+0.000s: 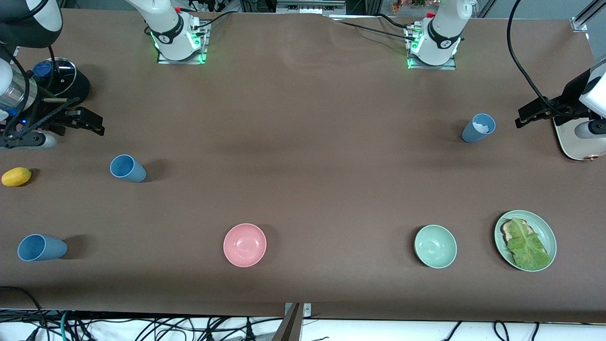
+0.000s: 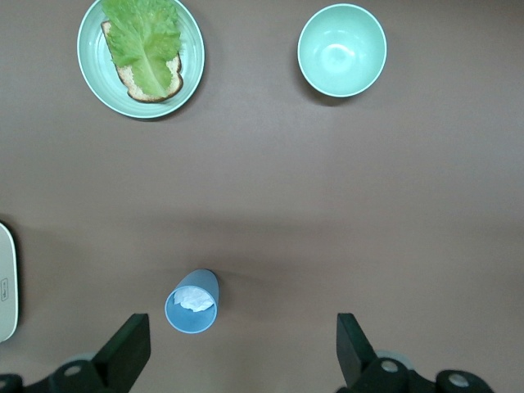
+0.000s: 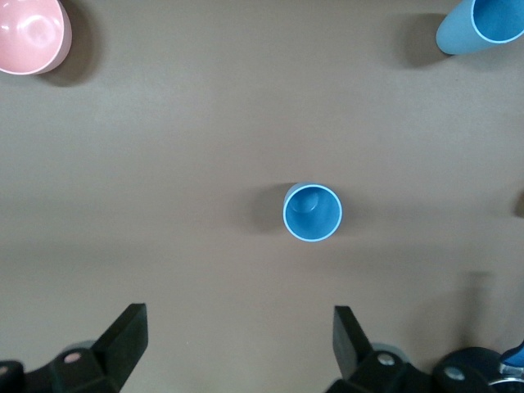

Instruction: Stack blue cups with both arms

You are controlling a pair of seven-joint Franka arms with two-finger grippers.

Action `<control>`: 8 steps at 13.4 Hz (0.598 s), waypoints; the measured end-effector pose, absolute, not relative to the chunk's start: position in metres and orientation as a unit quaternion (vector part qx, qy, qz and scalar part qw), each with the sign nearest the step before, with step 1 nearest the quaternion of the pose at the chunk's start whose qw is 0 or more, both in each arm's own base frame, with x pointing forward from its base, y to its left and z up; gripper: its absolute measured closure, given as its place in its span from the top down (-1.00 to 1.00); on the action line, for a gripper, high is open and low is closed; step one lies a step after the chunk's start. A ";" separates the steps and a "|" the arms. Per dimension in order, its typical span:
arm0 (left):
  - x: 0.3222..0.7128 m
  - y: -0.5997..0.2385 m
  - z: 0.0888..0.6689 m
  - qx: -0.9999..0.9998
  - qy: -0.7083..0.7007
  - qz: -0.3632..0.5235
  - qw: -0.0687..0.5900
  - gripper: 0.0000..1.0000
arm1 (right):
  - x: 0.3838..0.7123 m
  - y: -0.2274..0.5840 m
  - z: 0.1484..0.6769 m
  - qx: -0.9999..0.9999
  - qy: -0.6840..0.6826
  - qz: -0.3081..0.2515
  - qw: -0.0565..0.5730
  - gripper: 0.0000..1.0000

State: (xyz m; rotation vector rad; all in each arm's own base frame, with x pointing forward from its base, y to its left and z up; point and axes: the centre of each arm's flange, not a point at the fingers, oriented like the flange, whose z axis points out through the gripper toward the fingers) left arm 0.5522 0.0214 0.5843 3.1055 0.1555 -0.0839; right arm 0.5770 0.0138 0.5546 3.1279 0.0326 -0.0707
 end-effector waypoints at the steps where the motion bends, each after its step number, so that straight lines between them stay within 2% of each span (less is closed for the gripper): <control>1: 0.552 0.021 0.584 0.998 0.050 -0.027 0.016 1.00 | 0.577 0.014 0.555 1.000 0.010 -0.023 0.006 1.00; 8: 0.553 0.013 0.575 0.998 0.043 -0.045 0.015 1.00 | 0.577 0.014 0.554 1.000 0.010 -0.023 0.006 1.00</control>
